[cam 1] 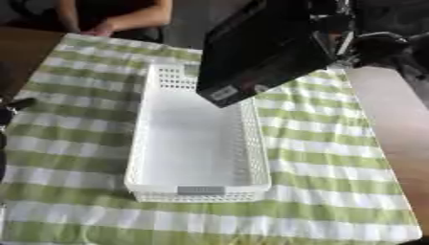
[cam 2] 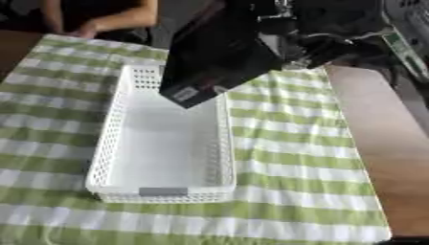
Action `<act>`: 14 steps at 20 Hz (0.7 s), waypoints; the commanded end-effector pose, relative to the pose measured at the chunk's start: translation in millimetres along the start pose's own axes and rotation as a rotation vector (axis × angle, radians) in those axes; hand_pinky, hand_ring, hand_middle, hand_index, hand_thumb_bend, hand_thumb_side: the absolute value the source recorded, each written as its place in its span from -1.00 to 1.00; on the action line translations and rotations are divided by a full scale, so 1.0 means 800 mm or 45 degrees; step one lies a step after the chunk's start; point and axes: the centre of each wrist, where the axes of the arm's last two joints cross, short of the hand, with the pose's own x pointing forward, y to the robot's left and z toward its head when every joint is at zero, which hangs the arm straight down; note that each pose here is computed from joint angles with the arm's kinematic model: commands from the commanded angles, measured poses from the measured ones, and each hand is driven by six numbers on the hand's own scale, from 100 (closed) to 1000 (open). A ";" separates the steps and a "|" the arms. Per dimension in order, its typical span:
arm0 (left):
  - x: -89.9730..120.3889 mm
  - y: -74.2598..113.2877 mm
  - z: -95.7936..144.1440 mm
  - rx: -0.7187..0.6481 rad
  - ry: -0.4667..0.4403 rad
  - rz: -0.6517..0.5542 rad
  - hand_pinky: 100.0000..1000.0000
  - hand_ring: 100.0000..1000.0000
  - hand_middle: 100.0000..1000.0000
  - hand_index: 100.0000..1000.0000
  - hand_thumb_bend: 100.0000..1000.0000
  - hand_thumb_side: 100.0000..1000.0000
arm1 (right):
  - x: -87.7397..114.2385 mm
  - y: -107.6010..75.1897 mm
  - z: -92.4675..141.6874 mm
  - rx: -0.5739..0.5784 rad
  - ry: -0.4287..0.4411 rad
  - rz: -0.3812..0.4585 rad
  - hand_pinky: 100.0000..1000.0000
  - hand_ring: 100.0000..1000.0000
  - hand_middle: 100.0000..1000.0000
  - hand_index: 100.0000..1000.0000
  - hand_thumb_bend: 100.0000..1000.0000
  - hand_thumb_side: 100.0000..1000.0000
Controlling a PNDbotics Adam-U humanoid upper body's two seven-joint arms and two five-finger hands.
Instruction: Pick up objects on the table and place them in the box.
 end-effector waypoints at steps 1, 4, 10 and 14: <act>0.006 0.001 -0.004 -0.017 -0.031 -0.003 0.50 1.00 1.00 0.75 -0.83 1.00 | -0.011 -0.009 -0.014 -0.045 -0.016 0.006 0.33 0.46 0.28 -0.09 -1.00 -0.37; 0.006 0.000 -0.004 -0.019 -0.031 0.000 0.50 1.00 1.00 0.75 -0.83 1.00 | -0.010 -0.004 -0.031 -0.074 -0.039 -0.028 0.32 0.46 0.28 -0.09 -1.00 -0.36; 0.006 -0.001 -0.005 -0.022 -0.033 0.006 0.50 1.00 1.00 0.75 -0.83 1.00 | 0.000 0.013 -0.057 -0.097 -0.090 -0.119 0.32 0.46 0.29 -0.03 -1.00 -0.38; 0.006 -0.002 -0.005 -0.025 -0.035 0.011 0.50 1.00 1.00 0.75 -0.83 1.00 | 0.017 0.031 -0.078 -0.053 -0.142 -0.197 0.41 0.59 0.52 0.25 -1.00 -0.35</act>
